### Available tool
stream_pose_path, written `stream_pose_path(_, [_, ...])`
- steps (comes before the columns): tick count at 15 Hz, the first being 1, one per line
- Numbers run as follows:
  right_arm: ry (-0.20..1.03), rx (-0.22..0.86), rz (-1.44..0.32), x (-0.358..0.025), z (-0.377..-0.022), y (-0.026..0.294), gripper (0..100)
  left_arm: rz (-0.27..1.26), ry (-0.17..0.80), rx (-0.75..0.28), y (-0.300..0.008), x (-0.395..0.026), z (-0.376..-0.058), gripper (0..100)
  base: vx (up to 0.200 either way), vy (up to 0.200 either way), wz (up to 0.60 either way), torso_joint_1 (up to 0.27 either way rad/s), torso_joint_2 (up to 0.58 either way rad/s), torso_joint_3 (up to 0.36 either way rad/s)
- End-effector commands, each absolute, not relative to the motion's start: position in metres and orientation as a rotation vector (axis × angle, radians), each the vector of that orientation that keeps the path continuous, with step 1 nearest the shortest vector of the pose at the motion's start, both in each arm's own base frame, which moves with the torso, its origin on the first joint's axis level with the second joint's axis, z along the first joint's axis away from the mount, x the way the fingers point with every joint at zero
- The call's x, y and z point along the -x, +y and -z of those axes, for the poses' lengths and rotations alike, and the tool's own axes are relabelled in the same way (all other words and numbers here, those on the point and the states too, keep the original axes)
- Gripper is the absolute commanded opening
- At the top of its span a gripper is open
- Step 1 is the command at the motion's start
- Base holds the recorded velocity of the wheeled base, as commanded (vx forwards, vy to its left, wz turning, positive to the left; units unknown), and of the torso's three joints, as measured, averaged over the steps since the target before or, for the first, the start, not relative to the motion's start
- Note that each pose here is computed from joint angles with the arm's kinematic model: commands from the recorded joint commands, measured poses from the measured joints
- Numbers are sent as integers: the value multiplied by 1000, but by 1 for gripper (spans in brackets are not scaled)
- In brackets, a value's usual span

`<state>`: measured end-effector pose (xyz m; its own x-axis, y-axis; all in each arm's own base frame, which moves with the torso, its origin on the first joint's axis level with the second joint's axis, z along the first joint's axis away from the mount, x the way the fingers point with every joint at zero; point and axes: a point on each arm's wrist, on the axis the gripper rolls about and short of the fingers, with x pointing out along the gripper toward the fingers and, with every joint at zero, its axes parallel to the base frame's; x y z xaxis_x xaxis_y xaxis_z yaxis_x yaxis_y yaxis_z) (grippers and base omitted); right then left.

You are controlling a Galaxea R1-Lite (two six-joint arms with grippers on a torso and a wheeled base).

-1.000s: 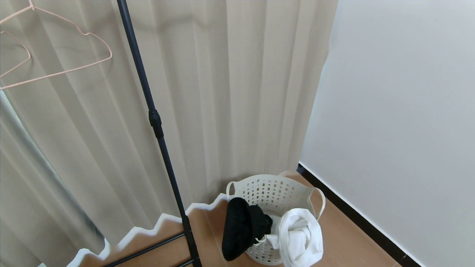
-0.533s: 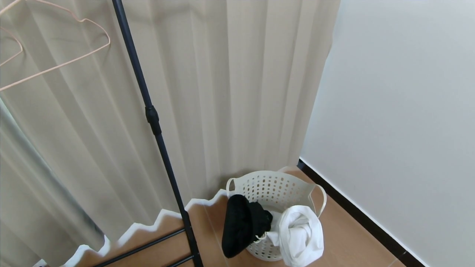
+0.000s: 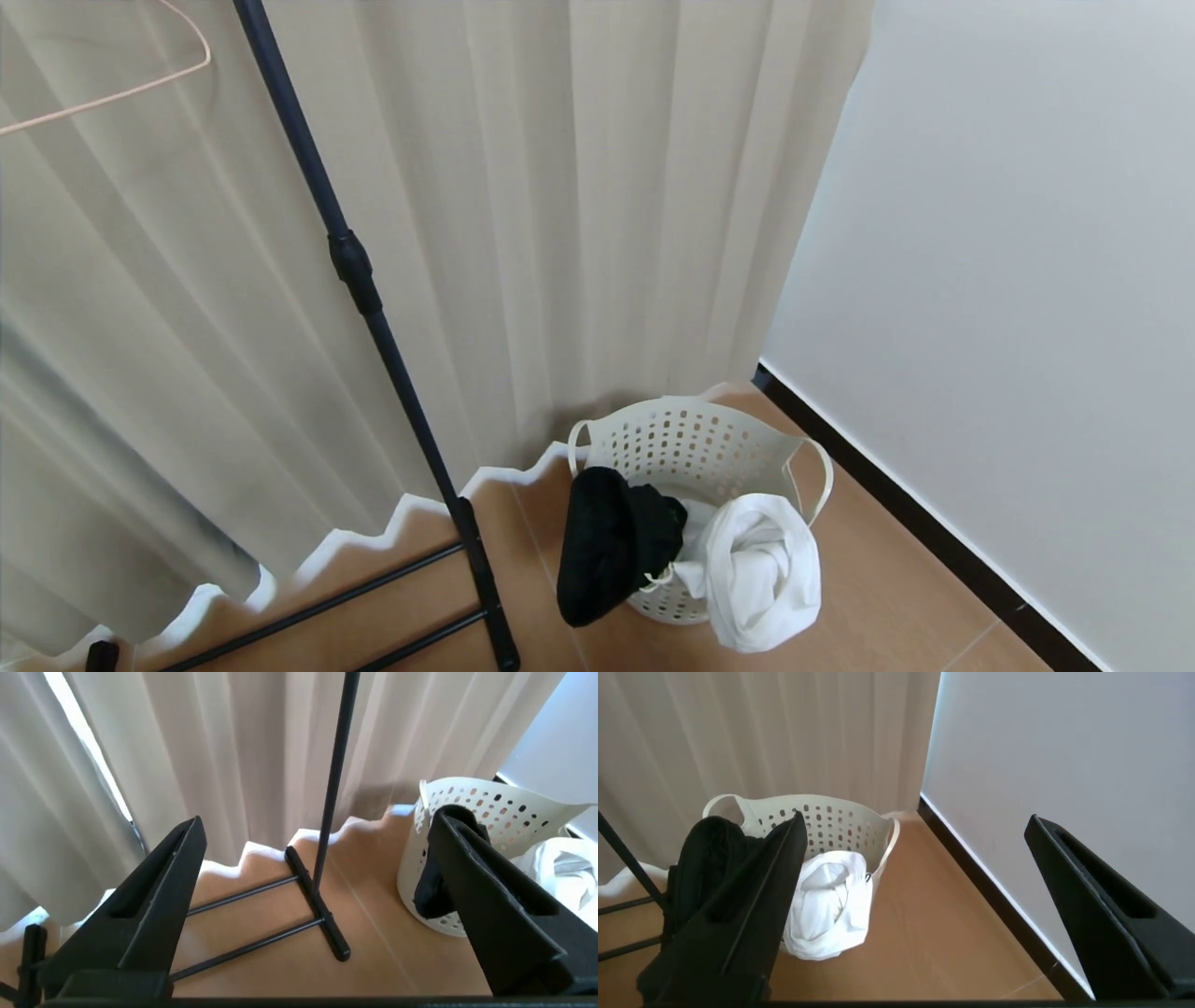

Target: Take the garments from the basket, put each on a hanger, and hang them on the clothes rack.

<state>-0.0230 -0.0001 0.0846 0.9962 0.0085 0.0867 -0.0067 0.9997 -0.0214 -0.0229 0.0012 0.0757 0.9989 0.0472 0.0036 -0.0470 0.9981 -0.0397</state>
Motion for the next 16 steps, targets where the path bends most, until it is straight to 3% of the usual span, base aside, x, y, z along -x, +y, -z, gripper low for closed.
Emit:
stream_pose_path(1, [-88,21,-8,23,-85,0,100,-47,-4,40,1,23,-76,100,0,0,0,-7,7,-193])
stream_pose_path(16, [-88,23,-8,23,-85,0,100,-51,-4,41,1,23,-76,100,0,0,0,1,3,-197])
